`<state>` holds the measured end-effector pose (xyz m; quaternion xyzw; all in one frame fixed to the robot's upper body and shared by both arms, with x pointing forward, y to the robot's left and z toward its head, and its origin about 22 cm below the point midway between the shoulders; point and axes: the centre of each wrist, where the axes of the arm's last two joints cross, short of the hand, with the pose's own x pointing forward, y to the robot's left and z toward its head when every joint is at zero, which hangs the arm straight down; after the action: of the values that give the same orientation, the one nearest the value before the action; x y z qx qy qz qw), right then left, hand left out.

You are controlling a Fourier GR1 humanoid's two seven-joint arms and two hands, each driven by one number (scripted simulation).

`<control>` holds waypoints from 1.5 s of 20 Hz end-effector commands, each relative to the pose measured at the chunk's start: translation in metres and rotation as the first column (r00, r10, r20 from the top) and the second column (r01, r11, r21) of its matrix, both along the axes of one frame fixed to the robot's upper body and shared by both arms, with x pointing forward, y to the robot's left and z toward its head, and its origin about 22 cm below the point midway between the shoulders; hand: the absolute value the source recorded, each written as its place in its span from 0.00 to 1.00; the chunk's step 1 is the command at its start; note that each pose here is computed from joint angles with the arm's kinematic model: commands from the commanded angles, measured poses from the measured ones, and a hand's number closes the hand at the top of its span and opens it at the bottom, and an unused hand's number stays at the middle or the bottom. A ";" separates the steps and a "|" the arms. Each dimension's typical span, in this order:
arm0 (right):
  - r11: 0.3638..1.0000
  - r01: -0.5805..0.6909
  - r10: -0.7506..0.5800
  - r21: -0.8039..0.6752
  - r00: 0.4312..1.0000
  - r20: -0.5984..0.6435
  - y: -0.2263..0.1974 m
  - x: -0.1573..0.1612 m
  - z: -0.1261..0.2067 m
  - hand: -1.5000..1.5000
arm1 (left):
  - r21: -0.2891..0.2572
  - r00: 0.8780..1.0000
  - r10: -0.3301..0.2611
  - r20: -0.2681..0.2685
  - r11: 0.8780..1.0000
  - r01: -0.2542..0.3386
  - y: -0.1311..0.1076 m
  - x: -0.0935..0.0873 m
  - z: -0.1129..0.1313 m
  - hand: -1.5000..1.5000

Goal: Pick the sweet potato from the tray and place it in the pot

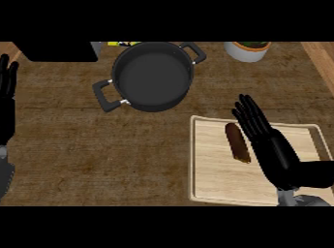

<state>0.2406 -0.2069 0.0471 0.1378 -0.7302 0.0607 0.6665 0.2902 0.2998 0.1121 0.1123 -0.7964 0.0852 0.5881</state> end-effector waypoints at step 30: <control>-0.186 0.170 -0.411 -0.968 0.881 0.234 0.007 -0.019 0.064 0.00 | 0.270 0.882 -0.001 -0.471 0.952 0.146 0.034 -0.051 -0.082 0.50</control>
<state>0.2068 -0.2172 0.1045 -0.5534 -0.4808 0.3698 0.5708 0.2387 0.3275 0.0232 0.1939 -0.6366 -0.0769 0.7424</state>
